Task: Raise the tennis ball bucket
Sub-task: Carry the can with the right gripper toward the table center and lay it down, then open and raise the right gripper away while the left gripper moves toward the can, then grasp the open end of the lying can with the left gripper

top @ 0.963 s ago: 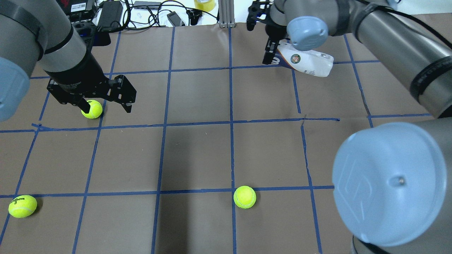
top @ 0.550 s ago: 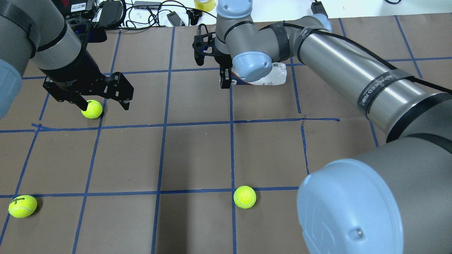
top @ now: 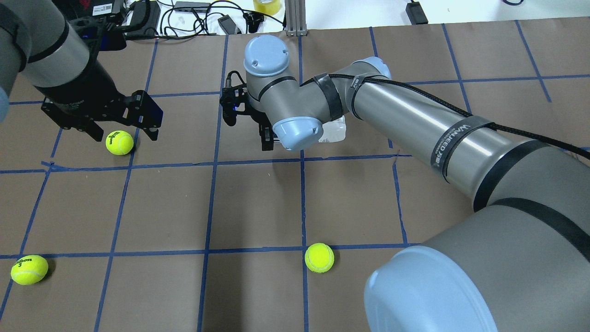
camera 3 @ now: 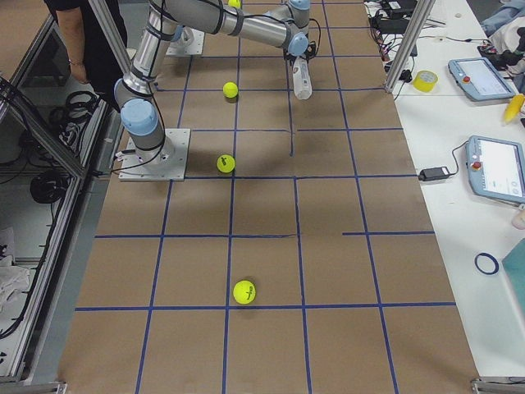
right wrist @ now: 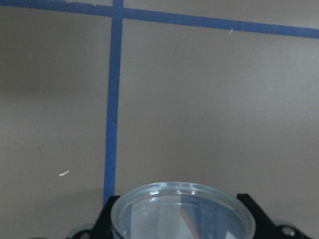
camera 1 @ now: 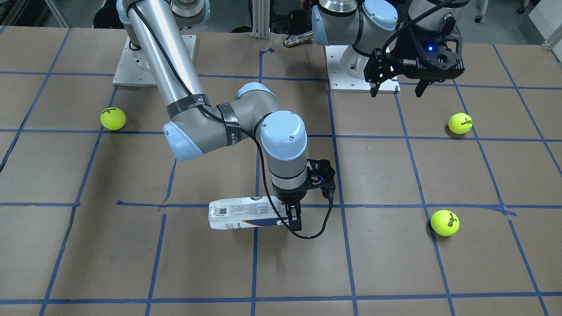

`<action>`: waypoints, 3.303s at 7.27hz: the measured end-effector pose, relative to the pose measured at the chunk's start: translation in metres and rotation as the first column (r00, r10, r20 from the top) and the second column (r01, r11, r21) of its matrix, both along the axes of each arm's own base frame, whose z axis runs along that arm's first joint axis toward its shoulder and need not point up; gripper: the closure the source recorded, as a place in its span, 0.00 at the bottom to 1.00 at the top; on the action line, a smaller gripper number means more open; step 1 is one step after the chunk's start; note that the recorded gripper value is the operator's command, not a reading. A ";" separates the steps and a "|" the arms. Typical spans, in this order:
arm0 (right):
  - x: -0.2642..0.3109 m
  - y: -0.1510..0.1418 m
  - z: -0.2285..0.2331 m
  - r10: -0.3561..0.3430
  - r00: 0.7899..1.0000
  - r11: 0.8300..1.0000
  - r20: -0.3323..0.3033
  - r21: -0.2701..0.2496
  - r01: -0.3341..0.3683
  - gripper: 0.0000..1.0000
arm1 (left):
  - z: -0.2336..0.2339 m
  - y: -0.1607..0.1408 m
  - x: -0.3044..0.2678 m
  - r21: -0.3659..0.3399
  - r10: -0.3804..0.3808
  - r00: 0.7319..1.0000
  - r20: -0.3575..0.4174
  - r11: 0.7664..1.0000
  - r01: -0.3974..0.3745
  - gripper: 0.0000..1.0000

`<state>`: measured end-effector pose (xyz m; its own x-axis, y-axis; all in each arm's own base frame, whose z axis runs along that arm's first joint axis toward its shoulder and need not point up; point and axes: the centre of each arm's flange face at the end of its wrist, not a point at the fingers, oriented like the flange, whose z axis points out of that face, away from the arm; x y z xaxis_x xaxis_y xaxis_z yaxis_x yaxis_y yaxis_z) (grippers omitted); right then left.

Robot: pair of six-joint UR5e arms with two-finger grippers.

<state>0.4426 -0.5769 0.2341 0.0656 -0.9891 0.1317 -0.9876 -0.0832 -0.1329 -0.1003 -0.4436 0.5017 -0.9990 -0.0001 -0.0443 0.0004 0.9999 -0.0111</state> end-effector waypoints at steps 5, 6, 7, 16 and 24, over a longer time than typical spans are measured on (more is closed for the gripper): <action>-0.005 -0.001 -0.012 -0.025 0.999 1.000 -0.032 0.004 0.025 0.00 | -0.001 0.002 0.008 0.018 -0.024 1.000 0.011 1.000 0.024 0.00; -0.009 -0.003 0.001 -0.032 0.999 0.999 -0.021 -0.007 0.032 0.00 | -0.001 0.002 0.009 0.019 -0.024 1.000 0.012 1.000 0.024 0.00; -0.024 -0.009 0.023 -0.054 0.999 0.998 -0.009 -0.014 0.054 0.00 | -0.002 0.000 0.009 0.020 -0.023 1.000 0.011 1.000 0.023 0.00; -0.295 0.058 0.293 -0.892 0.452 0.445 -0.024 0.141 0.884 0.00 | -0.097 -0.120 -0.022 -0.148 -0.078 0.918 -0.390 0.989 0.022 0.00; -0.315 0.097 0.325 -0.986 -0.157 -0.162 -0.049 0.113 0.980 0.00 | -0.291 -0.161 -0.062 -0.024 -0.030 0.702 -0.711 1.000 0.018 0.00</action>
<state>0.1272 -0.4795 0.5592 -0.9957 0.0916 0.0154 0.0898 0.9916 -0.0930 -0.1623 -0.6046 0.2109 -0.7331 0.0296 0.6795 0.0103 0.9994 -0.0325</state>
